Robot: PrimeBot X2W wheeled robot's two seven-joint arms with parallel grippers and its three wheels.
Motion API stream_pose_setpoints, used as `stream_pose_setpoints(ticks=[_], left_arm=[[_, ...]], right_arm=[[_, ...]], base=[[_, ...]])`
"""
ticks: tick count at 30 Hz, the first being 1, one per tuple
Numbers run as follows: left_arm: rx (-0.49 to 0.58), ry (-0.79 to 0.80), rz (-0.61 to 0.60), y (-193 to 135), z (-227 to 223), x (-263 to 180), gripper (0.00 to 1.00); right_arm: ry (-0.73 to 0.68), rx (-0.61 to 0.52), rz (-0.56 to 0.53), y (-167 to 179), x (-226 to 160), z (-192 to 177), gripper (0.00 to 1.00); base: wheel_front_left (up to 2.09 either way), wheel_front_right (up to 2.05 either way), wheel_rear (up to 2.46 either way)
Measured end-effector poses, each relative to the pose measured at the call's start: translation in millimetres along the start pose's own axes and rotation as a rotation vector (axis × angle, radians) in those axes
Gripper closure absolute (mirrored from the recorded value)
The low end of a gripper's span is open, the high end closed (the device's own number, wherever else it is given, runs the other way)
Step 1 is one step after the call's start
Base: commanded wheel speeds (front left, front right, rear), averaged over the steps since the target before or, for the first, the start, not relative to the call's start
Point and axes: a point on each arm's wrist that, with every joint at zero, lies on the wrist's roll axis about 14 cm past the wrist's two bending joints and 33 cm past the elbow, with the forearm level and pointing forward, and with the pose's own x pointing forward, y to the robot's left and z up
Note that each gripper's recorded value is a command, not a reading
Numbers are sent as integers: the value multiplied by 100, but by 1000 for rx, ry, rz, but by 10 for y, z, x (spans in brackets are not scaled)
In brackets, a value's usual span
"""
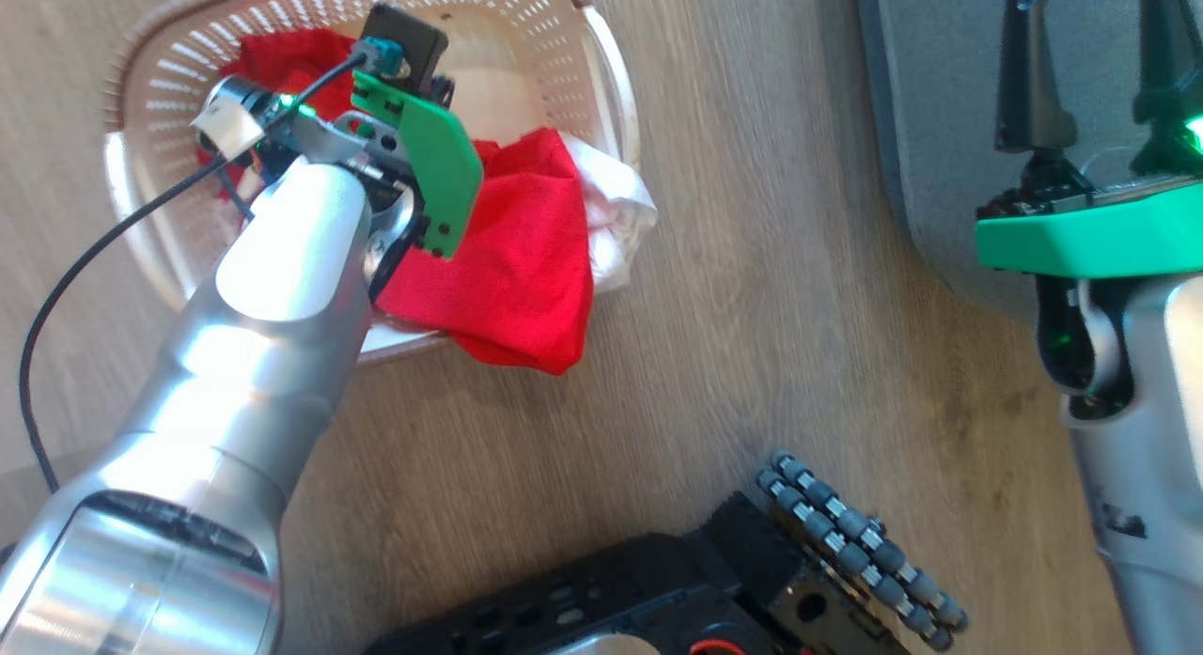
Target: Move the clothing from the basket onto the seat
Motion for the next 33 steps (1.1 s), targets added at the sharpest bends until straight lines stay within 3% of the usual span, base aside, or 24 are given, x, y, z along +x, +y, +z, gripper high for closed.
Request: stream_pose_setpoints(ticks=[5, 12, 18, 27, 30, 31, 32, 33], left_arm=[[-41, -193, 32, 29, 523, -255, 100], [-113, -343, 81, -68, 727, -727, 100], [-160, -586, 185, -76, 1098, -1415, 100], [-129, -778, 392, 42, 1158, -2518, 100], [-118, -809, 462, 73, 1081, -2821, 51], [-112, -812, 484, 82, 1033, -2912, 18], [-111, -814, 507, 94, 984, -2999, 0], [-111, -818, 529, 100, 935, -3088, 0]], right_arm=[[-32, -9, -5, -46, -56, 177, 0], [-44, -1, -2, -31, -232, 326, 0], [-66, 5, 13, 27, -462, 529, 0], [-108, -8, 42, 99, -851, 828, 0], [-121, -13, 57, 137, -964, 904, 0], [-127, -17, 62, 145, -998, 937, 0], [-135, -20, 66, 154, -1031, 971, 0], [-143, -20, 71, 170, -1062, 1005, 0]], base=[[0, 0, 0], [0, 0, 0], [0, 0, 0], [0, 0, 0], [0, 0, 0], [0, 0, 0], [0, 0, 0], [0, 0, 0]])
